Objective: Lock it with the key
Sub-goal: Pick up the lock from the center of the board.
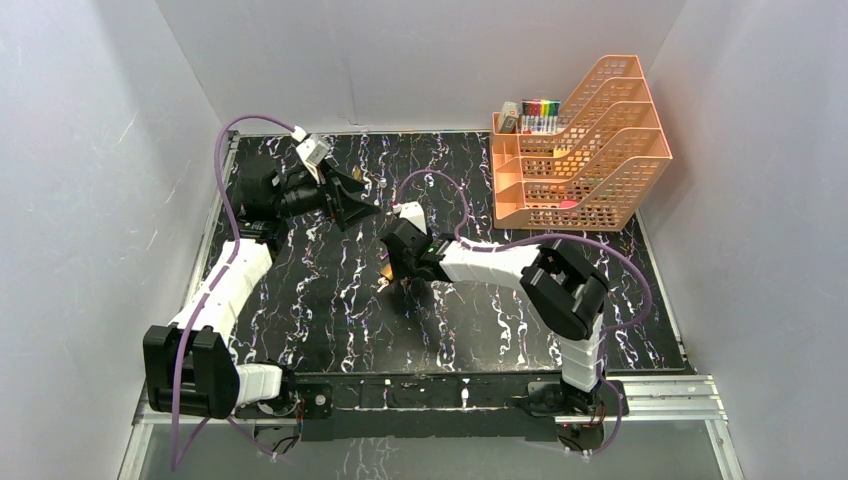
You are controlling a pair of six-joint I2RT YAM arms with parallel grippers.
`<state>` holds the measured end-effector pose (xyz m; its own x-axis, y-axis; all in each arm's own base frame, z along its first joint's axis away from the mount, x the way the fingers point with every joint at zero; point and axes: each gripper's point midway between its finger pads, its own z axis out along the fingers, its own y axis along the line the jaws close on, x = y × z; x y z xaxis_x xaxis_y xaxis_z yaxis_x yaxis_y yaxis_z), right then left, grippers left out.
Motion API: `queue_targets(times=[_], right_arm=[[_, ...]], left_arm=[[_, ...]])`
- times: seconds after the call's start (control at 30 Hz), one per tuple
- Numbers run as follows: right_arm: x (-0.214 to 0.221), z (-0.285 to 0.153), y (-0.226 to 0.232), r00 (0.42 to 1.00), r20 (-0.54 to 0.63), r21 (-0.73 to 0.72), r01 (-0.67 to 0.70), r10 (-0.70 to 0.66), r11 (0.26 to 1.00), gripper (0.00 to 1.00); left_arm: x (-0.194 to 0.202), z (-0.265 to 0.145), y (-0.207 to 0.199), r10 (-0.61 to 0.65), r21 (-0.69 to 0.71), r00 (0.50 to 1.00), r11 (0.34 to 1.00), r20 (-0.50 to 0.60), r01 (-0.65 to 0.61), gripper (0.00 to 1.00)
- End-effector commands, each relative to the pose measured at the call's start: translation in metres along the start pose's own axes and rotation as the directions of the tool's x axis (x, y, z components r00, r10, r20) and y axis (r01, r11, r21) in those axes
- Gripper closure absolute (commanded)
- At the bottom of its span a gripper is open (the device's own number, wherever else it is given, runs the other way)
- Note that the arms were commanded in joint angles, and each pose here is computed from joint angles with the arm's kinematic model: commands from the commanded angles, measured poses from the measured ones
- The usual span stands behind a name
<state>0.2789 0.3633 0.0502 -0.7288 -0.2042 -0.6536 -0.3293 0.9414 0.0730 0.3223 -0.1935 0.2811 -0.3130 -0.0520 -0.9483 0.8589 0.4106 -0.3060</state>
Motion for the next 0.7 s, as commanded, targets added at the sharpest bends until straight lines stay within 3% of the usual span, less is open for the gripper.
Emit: queue_targets(times=[0.0, 0.4, 0.67], right_arm=[[-0.014, -0.002, 0.011, 0.999, 0.026, -0.005, -0.025, 0.025, 1.0, 0.36], [0.0, 0.013, 0.007, 1.0, 0.001, 0.016, 0.001, -0.001, 1.0, 0.47], [0.003, 0.022, 0.009, 1.0, -0.011, 0.021, 0.028, -0.027, 0.999, 0.47]], left_arm=[[-0.02, 0.0, 0.009, 0.018, -0.059, 0.999, 0.998, 0.032, -0.016, 0.02], [-0.014, 0.003, 0.014, -0.008, -0.058, 1.0, 0.998, 0.008, 0.008, 0.02], [-0.011, 0.003, 0.016, -0.017, -0.061, 1.0, 0.998, -0.002, 0.017, 0.02]])
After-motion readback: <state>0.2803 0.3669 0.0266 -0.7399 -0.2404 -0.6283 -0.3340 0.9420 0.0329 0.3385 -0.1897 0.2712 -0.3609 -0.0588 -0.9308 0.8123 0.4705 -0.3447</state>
